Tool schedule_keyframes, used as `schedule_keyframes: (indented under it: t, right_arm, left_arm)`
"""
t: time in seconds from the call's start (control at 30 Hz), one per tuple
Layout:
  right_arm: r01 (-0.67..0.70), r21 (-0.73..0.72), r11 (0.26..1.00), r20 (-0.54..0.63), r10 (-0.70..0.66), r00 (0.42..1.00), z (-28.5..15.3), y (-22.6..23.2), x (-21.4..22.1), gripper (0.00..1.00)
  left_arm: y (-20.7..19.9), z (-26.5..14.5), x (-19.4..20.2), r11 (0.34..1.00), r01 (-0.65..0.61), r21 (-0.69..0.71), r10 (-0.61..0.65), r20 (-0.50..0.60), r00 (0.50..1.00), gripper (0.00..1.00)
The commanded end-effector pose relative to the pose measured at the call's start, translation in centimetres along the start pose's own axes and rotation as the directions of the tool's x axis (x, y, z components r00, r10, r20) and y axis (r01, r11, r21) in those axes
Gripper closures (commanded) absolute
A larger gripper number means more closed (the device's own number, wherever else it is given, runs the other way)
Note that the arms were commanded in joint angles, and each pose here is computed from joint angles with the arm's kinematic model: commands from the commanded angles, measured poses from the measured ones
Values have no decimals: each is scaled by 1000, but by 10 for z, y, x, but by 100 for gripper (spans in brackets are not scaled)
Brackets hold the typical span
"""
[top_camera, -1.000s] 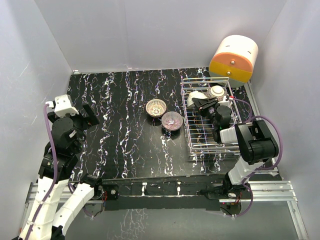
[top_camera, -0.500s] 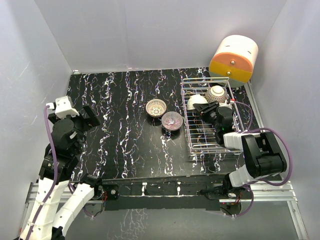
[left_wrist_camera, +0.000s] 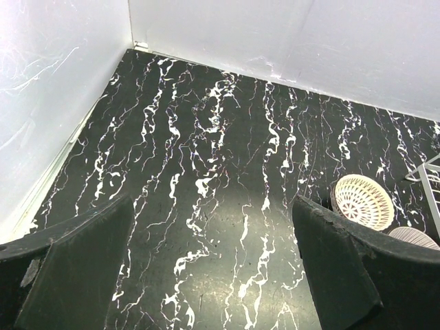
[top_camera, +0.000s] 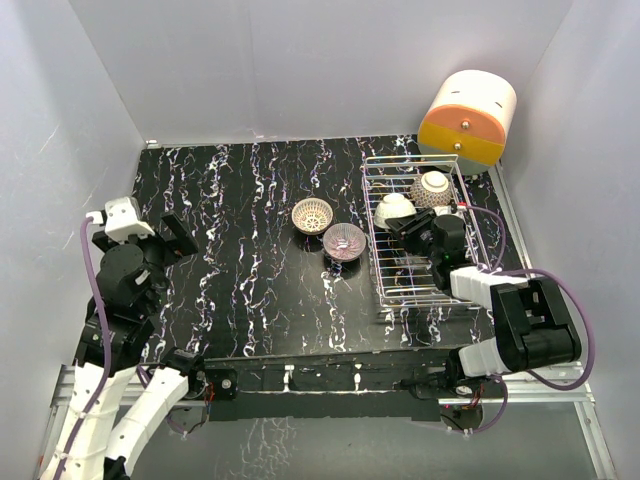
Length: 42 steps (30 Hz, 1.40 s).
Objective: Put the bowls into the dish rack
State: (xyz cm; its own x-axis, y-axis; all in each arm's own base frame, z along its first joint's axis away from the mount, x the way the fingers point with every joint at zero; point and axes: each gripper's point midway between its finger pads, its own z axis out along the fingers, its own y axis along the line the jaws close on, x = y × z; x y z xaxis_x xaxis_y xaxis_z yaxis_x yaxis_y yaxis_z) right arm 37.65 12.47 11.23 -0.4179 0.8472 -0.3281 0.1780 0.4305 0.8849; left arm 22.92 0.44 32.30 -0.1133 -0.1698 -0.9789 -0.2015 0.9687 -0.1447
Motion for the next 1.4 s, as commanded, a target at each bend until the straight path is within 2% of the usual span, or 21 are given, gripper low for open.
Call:
schedule_keyframes:
  t: [0.0,0.13,0.4,0.5,0.6,0.63,0.67,1.17,1.37]
  right_arm:
    - [49,142,989,58,-58,997,-3,-20,-17,61]
    - [69,154,986,58,-78,995,-8,-16,-20,56]
    - [101,167,981,30,-108,994,-10,-6,-22,51]
    - [117,171,978,20,-122,992,-11,-1,-24,45]
    - [128,170,977,10,-132,991,-13,3,-24,30]
    - [133,170,976,6,-136,991,-13,5,-24,4]
    - [138,170,976,3,-141,990,-14,6,-24,0]
    - [202,180,963,-60,-194,979,-34,12,-18,0]
    - [317,172,932,-29,-317,948,-46,38,-36,1]
  left_arm:
    - [0,-3,-1,1000,14,5,-15,10,1000,3]
    - [1,-5,-1,1000,16,8,-16,16,1000,3]
    - [0,-6,-1,1000,18,17,-19,22,1000,3]
    - [0,-6,-2,1000,19,19,-20,26,999,3]
    - [1,-7,-1,1000,16,19,-16,25,1000,3]
    - [1,-7,-1,1000,16,18,-17,26,1000,3]
    - [2,-8,-1,1000,16,18,-17,26,1000,3]
    - [1,-10,0,999,24,31,-25,31,999,3]
    - [-1,-8,2,999,19,34,-20,26,999,3]
